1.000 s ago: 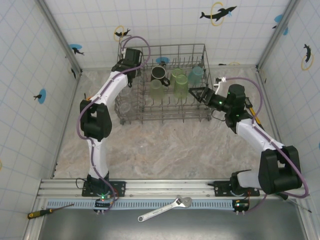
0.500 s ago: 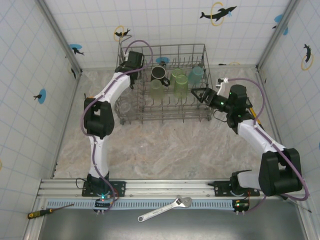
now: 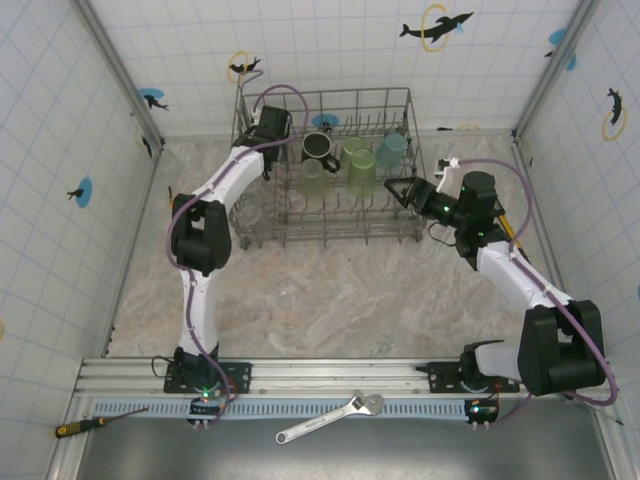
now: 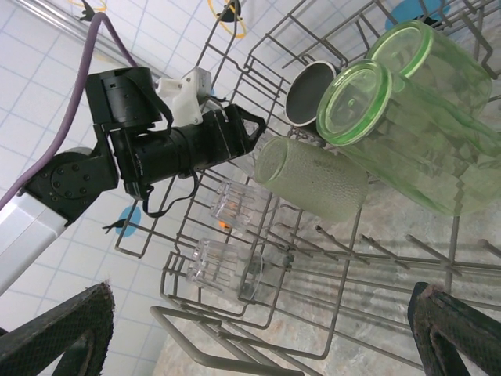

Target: Load the cups into the dish rack

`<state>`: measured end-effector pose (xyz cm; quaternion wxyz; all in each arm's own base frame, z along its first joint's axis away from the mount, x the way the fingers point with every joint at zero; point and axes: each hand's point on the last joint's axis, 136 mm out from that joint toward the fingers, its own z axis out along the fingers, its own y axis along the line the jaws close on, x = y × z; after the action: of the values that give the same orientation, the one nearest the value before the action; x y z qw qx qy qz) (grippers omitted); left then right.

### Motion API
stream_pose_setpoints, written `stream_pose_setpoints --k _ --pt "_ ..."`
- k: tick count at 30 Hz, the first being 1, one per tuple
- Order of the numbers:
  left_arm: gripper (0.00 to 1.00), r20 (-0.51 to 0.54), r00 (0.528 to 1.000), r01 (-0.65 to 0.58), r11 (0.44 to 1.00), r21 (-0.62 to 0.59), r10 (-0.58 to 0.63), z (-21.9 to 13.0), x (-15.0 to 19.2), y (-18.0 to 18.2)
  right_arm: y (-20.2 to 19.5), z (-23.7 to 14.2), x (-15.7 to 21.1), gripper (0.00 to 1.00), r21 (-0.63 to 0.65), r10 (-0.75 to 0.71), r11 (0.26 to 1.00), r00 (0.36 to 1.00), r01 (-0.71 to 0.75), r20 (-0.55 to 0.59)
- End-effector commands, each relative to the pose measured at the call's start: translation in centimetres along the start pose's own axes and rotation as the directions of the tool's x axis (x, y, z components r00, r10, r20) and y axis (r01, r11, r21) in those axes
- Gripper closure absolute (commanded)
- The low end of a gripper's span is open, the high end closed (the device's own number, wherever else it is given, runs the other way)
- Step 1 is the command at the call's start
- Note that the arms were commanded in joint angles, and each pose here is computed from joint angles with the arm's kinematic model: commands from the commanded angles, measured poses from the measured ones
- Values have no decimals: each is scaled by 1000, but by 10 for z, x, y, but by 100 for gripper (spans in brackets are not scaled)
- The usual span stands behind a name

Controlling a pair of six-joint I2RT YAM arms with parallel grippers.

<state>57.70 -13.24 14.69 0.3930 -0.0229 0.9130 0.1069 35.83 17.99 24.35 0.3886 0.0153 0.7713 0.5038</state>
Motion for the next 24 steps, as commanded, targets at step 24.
stream_pose_setpoints --k 24 --pt "2 188 958 209 976 63 -217 -81 -77 32 0 -13 -2 0 22 13 1000 999 -14 32"
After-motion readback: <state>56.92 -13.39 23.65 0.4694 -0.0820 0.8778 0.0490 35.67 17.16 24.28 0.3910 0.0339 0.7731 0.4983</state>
